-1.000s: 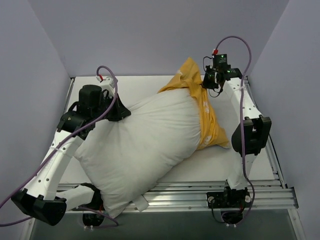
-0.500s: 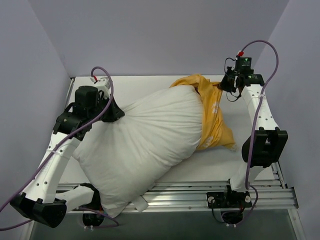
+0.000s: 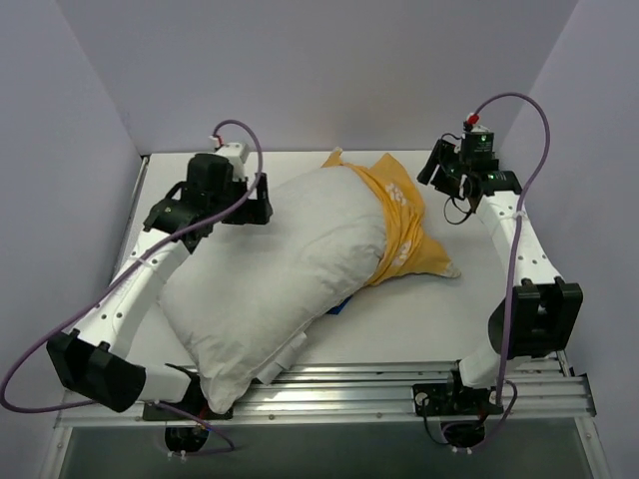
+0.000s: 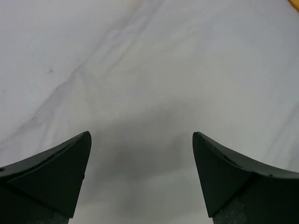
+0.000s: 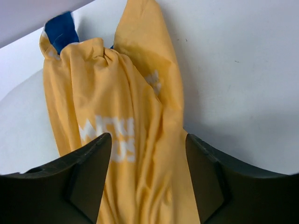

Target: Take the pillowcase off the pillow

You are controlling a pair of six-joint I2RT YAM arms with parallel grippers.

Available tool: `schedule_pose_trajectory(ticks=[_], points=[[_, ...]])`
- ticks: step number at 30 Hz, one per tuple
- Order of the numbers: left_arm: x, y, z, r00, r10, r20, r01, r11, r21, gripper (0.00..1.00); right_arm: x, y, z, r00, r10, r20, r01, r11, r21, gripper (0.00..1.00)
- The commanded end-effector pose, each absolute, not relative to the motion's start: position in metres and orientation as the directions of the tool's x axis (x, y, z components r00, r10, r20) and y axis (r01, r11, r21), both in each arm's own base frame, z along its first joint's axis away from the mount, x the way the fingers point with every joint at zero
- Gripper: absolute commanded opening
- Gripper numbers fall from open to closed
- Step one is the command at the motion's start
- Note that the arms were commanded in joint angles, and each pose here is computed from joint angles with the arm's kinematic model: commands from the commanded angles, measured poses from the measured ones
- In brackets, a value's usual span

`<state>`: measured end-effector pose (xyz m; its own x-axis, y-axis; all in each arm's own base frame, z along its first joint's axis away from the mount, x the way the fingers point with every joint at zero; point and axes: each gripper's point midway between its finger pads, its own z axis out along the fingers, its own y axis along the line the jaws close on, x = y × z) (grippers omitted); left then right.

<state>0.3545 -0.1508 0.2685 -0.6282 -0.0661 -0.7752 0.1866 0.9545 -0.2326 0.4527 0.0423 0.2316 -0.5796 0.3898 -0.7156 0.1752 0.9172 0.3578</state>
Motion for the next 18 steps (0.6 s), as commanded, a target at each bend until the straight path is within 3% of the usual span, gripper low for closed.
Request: schedule_pose_trajectory(ticks=[1, 6, 9, 18], points=[[0.334, -0.196, 0.339, -0.387, 0.094, -0.917, 0.367, 0.928, -0.06, 0.97, 0.424, 0.037, 0.277, -0.475, 0.395, -0.787, 0.162, 0.918, 0.363, 0.62], [0.273, -0.268, 0.32, -0.245, 0.31, -0.918, 0.553, 0.823, 0.13, 0.95, 0.375, 0.046, 0.255, -0.538, 0.371, -0.757, 0.122, 0.923, 0.366, 0.73], [0.249, -0.297, 0.282, -0.189, 0.458, -0.869, 0.609, 0.749, 0.262, 0.94, 0.349, 0.061, 0.239, -0.579, 0.361, -0.731, 0.057, 0.912, 0.405, 0.77], [0.255, -0.341, 0.202, -0.299, 0.584, -0.755, 0.598, 0.731, 0.329, 0.94, 0.301, 0.105, 0.183, -0.667, 0.346, -0.659, -0.022, 0.876, 0.482, 0.8]])
